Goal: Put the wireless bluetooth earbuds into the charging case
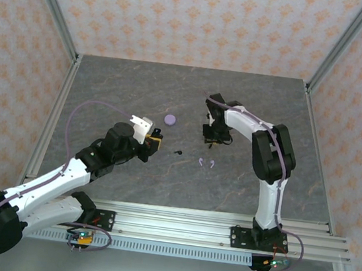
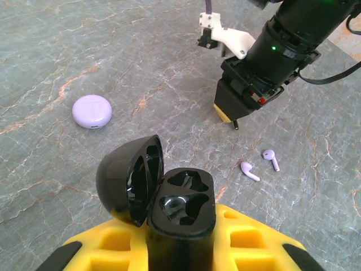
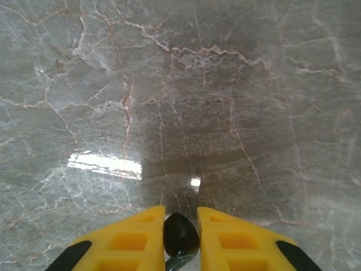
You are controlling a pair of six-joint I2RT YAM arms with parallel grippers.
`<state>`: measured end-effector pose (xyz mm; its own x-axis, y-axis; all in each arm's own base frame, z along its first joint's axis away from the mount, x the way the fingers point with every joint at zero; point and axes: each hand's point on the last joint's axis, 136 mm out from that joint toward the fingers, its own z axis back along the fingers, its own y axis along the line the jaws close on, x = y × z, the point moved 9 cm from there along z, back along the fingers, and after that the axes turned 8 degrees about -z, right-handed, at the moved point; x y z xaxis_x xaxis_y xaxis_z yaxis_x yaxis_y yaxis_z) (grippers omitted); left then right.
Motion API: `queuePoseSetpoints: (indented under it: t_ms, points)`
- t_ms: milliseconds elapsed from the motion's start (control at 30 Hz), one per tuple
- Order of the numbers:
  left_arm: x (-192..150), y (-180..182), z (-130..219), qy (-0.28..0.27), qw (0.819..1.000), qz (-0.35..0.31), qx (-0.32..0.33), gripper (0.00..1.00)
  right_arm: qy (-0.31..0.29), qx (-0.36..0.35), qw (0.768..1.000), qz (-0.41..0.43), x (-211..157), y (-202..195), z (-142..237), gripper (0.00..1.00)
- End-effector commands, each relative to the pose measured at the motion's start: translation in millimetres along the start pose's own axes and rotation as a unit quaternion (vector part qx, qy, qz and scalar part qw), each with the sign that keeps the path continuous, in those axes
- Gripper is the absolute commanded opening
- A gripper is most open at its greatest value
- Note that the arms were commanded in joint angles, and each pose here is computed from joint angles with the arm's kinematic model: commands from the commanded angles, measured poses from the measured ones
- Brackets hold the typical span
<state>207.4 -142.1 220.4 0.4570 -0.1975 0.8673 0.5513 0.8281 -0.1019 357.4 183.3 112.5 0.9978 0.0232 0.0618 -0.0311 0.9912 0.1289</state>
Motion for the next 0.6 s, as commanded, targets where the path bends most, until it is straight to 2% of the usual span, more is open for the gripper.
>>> queuePoseSetpoints:
  t_ms: [0,133,333,567]
  points:
    - [13.0,-4.1,1.6,-0.020,1.000,-0.002,-0.011,0.15,0.030,-0.013,0.999,0.019,-0.8,-1.4,-1.1,0.20]
    - [13.1,-4.0,1.1,-0.020,1.000,-0.002,-0.010,0.15,0.033,-0.025,0.999,0.020,2.9,-2.1,-5.6,0.23]
    - [12.1,-4.1,-0.6,-0.016,1.000,-0.002,-0.011,0.15,0.024,-0.027,0.999,0.007,4.9,-1.7,-0.9,0.40]
    - [11.4,-4.2,-2.2,-0.014,1.000,-0.003,-0.013,0.15,-0.018,-0.011,0.998,-0.062,-1.9,-3.9,14.2,0.46]
